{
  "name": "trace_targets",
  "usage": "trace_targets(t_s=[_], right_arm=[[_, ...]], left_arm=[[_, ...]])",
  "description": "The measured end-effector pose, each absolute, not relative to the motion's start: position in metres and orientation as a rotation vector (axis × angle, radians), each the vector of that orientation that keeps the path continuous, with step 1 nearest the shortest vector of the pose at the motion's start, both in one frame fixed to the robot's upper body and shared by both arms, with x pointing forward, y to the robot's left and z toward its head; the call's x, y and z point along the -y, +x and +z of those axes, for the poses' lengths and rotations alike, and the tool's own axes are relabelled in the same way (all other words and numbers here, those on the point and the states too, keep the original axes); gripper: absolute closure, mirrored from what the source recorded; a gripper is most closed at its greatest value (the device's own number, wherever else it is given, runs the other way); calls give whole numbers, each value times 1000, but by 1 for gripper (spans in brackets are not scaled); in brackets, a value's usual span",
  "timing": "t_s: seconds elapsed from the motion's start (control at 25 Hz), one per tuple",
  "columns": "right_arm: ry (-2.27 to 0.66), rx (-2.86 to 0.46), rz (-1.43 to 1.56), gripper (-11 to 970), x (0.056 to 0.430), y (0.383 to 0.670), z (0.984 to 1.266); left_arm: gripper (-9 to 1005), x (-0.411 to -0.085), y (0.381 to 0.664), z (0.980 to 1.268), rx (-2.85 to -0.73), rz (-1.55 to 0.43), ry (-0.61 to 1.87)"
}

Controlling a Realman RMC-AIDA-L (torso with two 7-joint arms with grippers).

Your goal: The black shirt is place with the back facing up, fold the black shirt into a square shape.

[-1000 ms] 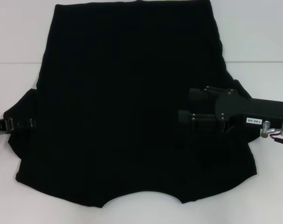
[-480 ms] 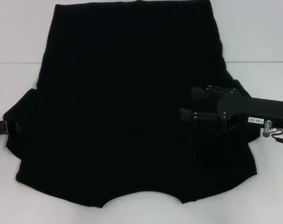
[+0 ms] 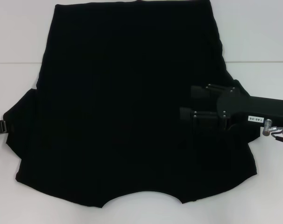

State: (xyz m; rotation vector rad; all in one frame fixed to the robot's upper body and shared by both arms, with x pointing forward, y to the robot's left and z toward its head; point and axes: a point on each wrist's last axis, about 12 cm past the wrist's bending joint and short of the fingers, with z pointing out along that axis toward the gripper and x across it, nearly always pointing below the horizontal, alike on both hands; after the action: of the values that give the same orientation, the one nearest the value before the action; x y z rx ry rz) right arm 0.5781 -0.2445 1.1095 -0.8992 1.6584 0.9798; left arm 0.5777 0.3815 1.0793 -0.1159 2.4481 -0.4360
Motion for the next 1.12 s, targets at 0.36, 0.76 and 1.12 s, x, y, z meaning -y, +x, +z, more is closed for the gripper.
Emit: trace_targets(t_s=[0.36, 0.76, 1.12], right_arm=[[-892, -1653, 980, 83, 245, 578, 1110], [-864, -1631, 985, 87, 245, 578, 1111], [-868, -1625, 979, 109, 243, 580, 1113]], left_arm=[[998, -392, 575, 1084, -2431, -404, -144], [998, -412, 561, 1088, -2409, -373, -204], [997, -421, 551, 1088, -2403, -364, -255]])
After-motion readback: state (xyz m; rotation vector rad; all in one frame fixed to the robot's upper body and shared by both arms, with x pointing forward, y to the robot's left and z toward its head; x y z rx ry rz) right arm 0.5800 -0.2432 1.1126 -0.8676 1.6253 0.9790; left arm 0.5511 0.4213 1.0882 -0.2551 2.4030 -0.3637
